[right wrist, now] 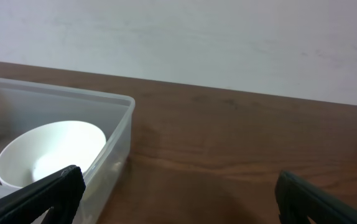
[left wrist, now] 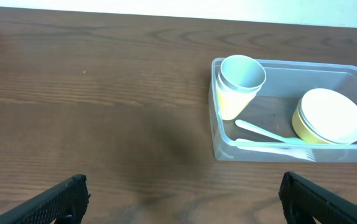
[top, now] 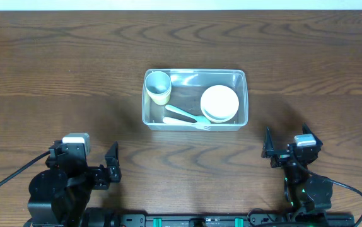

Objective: Pack container

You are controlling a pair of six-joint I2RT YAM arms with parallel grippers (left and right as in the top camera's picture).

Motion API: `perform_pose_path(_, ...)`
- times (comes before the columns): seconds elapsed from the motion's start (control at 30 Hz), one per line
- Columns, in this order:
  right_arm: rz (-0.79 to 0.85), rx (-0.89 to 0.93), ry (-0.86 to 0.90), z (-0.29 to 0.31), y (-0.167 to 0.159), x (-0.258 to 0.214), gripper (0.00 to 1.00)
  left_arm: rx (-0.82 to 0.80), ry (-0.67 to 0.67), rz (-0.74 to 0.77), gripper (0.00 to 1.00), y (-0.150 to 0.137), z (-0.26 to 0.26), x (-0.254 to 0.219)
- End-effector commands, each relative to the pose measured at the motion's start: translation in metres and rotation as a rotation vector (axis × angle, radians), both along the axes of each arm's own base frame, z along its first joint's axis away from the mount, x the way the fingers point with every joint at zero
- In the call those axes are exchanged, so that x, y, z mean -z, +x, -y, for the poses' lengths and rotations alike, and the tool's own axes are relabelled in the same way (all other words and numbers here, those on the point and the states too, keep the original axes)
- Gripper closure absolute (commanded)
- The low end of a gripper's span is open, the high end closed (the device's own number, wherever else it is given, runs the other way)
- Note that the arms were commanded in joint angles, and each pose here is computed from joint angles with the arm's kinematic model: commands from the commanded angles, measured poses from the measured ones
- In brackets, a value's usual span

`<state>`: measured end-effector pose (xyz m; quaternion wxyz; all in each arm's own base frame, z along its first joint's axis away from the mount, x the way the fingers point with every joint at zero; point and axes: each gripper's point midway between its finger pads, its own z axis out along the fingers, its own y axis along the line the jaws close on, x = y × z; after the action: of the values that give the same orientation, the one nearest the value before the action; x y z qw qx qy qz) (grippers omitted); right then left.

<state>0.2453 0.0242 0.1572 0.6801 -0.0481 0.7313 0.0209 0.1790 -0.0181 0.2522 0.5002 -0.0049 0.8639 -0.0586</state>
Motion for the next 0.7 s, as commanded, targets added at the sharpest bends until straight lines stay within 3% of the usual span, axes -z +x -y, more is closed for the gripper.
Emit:
perform_pose_path(0.0,0.001,-0.007,-0.006,-0.001,0.0,0.0,0.01,0.003,-0.008,-0.014,0.02,-0.002,0.001,0.005)
perform_pose_path(0.17,0.001,-0.007,-0.006,-0.001,0.0,0.0,0.01,-0.009,0.01,-0.03,0.02,-0.019,-0.003,0.018)
perform_pose_path(0.3,0.001,-0.007,-0.006,-0.001,0.0,0.0,0.01,-0.008,0.007,0.055,0.02,-0.026,-0.003,0.034)
perform_pose_path(0.67,0.001,-0.007,-0.006,-0.001,0.0,0.0,0.01,-0.008,-0.009,0.417,0.02,0.049,0.0,0.054)
